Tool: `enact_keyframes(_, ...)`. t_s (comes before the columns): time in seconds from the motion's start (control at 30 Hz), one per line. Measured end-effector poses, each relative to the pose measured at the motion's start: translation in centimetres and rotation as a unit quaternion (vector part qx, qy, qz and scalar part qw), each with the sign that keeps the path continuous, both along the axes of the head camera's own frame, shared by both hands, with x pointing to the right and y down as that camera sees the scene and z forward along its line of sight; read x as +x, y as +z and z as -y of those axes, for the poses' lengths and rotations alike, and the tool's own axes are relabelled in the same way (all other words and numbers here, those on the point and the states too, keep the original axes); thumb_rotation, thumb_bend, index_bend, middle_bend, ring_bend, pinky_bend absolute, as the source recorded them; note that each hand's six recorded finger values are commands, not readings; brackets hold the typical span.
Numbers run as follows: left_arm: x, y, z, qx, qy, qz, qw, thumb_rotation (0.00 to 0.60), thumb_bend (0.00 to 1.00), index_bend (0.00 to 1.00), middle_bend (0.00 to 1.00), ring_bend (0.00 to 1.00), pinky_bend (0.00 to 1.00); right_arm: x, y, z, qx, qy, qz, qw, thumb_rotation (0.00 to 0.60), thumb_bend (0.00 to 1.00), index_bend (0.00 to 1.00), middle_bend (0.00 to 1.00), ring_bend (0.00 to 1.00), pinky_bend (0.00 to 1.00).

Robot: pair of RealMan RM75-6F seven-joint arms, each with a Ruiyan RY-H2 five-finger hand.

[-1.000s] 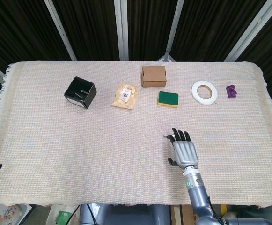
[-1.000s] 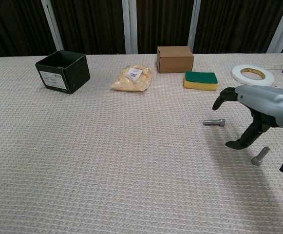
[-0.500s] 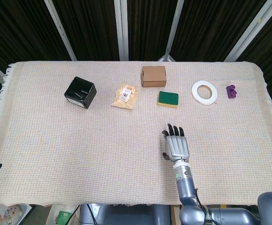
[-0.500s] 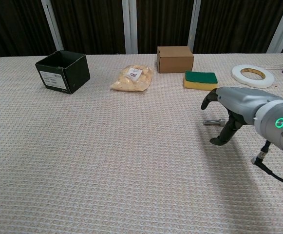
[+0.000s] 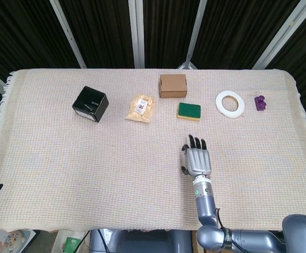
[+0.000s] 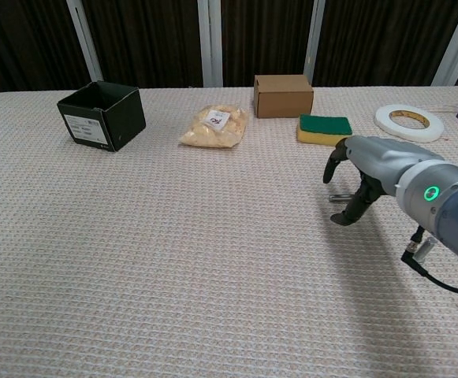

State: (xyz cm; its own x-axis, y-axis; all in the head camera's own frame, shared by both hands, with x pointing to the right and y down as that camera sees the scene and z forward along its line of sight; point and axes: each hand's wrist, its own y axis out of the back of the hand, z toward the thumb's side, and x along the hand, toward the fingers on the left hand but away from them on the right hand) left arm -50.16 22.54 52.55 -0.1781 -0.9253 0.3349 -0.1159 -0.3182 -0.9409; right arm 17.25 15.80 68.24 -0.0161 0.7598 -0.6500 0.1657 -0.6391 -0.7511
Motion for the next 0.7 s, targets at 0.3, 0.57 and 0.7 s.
enact_keyframes(0.3, 0.0, 0.0, 0.0, 0.000, -0.001, 0.000, 1.0000, 0.600, 0.12, 0.05, 0.04, 0.00, 0.15, 0.3, 0.8, 0.7, 0.008, 0.011, 0.003, 0.9999, 0.600, 0.24, 0.41, 0.03, 0.06, 0.01)
enact_keyframes(0.57, 0.0, 0.0, 0.0, -0.001, 0.000, 0.001, 1.0000, 0.600, 0.12, 0.05, 0.04, 0.00, 0.15, 0.4, 1.5, 0.9, 0.003, 0.019, 0.001, 0.9998, 0.600, 0.24, 0.43, 0.03, 0.07, 0.02)
enact_keyframes(0.7, -0.1, 0.0, 0.0, 0.000, -0.002, 0.001, 1.0000, 0.600, 0.12, 0.05, 0.04, 0.00, 0.15, 0.3, 2.0, 1.0, 0.001, 0.023, 0.005, 0.9997, 0.600, 0.24, 0.43, 0.03, 0.08, 0.02)
